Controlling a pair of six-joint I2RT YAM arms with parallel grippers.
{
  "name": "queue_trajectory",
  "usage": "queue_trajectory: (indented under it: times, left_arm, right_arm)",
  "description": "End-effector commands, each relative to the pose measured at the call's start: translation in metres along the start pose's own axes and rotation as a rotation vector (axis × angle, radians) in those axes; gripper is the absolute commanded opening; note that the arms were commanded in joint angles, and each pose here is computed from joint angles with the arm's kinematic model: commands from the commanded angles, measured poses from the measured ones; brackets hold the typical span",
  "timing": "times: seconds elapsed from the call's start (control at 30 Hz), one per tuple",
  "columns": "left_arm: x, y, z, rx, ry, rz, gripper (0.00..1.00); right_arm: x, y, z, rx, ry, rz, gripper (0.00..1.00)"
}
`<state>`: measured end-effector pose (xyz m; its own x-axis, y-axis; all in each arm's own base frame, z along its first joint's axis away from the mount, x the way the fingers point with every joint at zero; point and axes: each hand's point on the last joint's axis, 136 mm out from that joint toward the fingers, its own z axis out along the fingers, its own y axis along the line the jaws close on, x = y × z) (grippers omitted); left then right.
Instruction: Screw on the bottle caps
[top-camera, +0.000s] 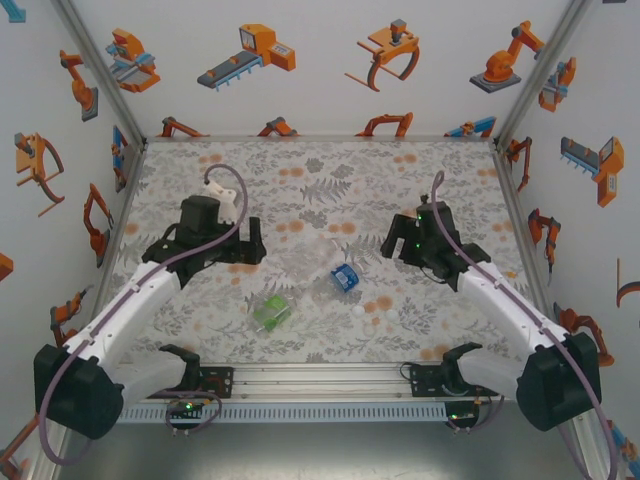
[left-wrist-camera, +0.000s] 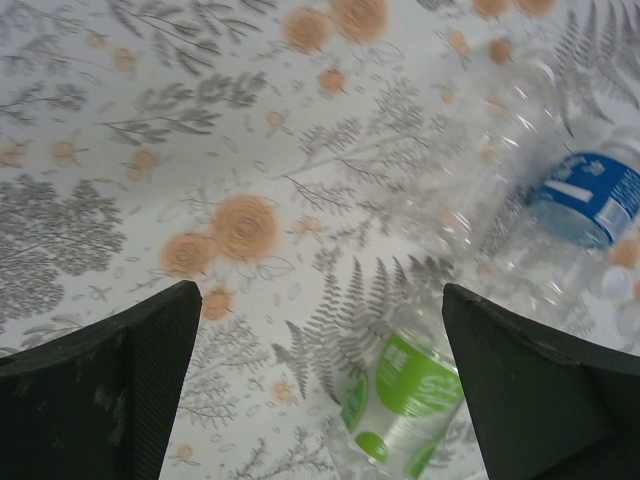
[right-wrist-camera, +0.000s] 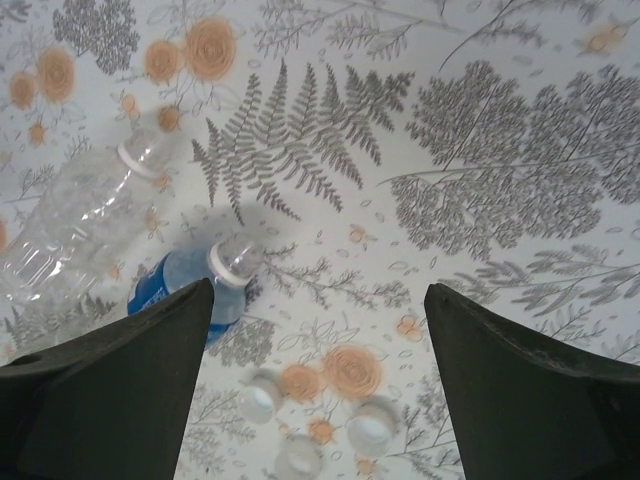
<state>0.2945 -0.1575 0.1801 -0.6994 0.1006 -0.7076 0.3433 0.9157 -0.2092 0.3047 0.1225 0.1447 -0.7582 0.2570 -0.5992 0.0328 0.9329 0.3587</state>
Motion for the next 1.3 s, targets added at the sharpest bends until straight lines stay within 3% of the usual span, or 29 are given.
queue_trajectory:
  times: [0.0,0.37,0.7,1.27]
  left_arm:
    - [0.006,-0.023,-0.005,0.038,0.07,0.026,1.0]
    - [0.011,-0.072,0.024,0.143,0.193,0.212,0.96]
    - [0.017,-0.089,0.056,0.212,0.317,0.342,0.96]
    - [0.041,-0.113,0.106,0.323,0.491,0.41,0.96]
  right_arm:
    - [0.013,0.005,-0.004,-0.003,0.07,0.051,0.76]
    - [0.031,0.002,-0.012,-0.031,0.076,0.032,0.76]
    - [0.036,-0.006,-0.012,-0.016,0.065,0.053,0.76]
    - [0.042,-0.01,-0.002,0.012,0.094,0.056,0.76]
